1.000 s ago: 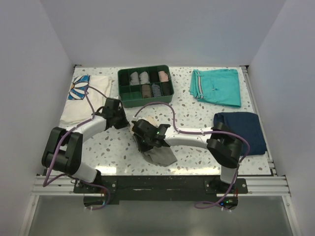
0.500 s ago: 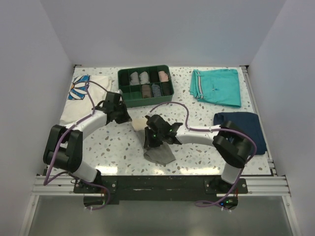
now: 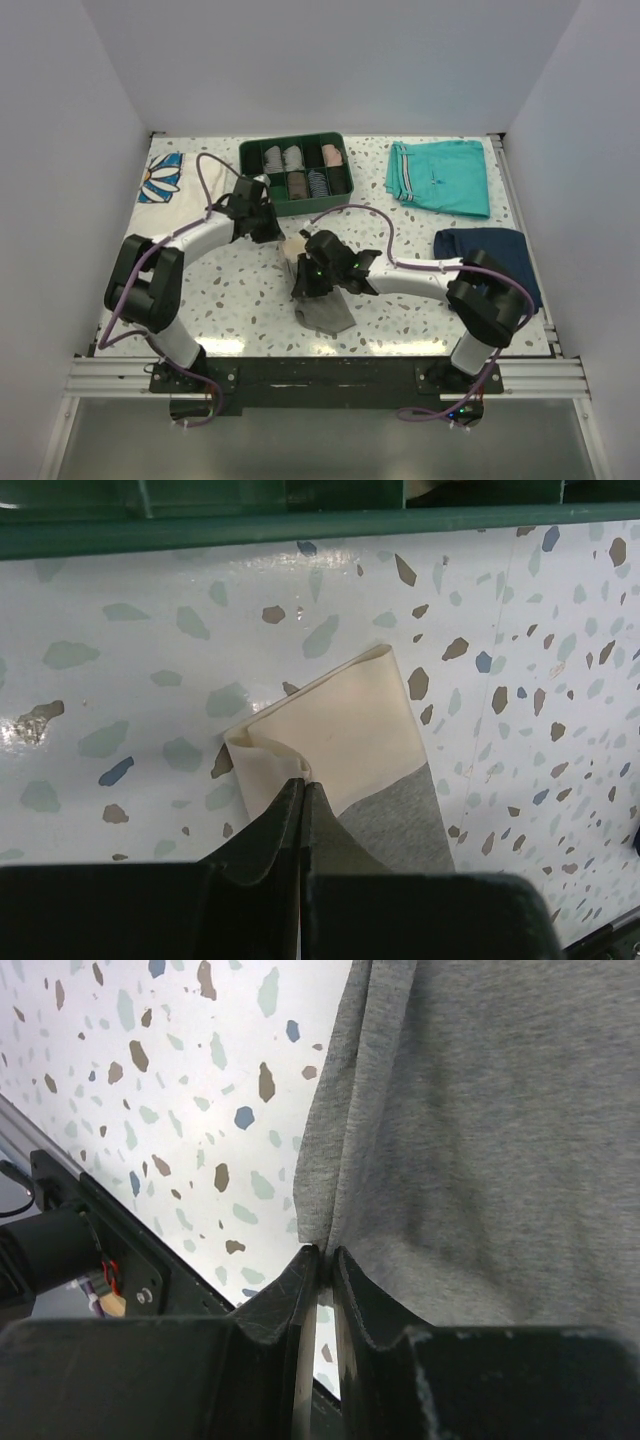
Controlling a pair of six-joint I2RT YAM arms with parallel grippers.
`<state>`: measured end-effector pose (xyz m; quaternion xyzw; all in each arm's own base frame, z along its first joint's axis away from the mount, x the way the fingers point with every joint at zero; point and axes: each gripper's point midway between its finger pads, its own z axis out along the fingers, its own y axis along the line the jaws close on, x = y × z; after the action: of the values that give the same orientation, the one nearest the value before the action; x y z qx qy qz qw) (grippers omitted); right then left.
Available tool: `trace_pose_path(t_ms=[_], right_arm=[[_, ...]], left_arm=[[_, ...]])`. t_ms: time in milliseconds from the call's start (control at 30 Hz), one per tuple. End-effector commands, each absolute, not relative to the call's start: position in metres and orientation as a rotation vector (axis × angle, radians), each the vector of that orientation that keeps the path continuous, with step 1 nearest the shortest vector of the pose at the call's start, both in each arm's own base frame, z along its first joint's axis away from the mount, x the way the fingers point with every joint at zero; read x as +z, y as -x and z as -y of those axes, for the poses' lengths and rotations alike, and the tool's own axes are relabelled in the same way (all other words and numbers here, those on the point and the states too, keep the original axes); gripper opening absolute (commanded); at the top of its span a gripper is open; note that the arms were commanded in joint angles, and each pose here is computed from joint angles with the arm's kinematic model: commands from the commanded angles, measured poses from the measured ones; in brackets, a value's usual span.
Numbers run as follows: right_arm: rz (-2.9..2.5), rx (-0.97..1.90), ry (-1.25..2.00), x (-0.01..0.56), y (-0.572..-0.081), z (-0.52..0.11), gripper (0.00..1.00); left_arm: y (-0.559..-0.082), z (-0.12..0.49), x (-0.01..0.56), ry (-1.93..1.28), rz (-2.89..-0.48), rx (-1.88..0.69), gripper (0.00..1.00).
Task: Roll the underwear
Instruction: Fold the underwear at the center of the board.
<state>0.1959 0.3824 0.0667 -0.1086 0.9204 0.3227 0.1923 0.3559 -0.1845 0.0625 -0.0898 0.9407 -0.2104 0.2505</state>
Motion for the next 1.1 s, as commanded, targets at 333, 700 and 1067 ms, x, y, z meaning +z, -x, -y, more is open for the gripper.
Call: trace_pose_path(t_ms=[333, 700, 1067], right_arm=[[-2.541, 0.828, 0.111, 0.073, -0.223, -0.34, 0.15], [-2.547, 0.746, 0.099, 0.069, -0.226, -0.323, 0.16], [-2.578, 0.631, 0.061, 0.057, -0.225, -0.304, 0.16]], left_arm=[[-0.384, 0.207, 0.074, 0.199, -2.531, -0.59, 0.0], [-0.401, 0.234, 0.078, 0.155, -2.514, -0.645, 0.0], [-0.411, 0.255, 0.074, 0.104, -2.521, -0.661, 0.0]])
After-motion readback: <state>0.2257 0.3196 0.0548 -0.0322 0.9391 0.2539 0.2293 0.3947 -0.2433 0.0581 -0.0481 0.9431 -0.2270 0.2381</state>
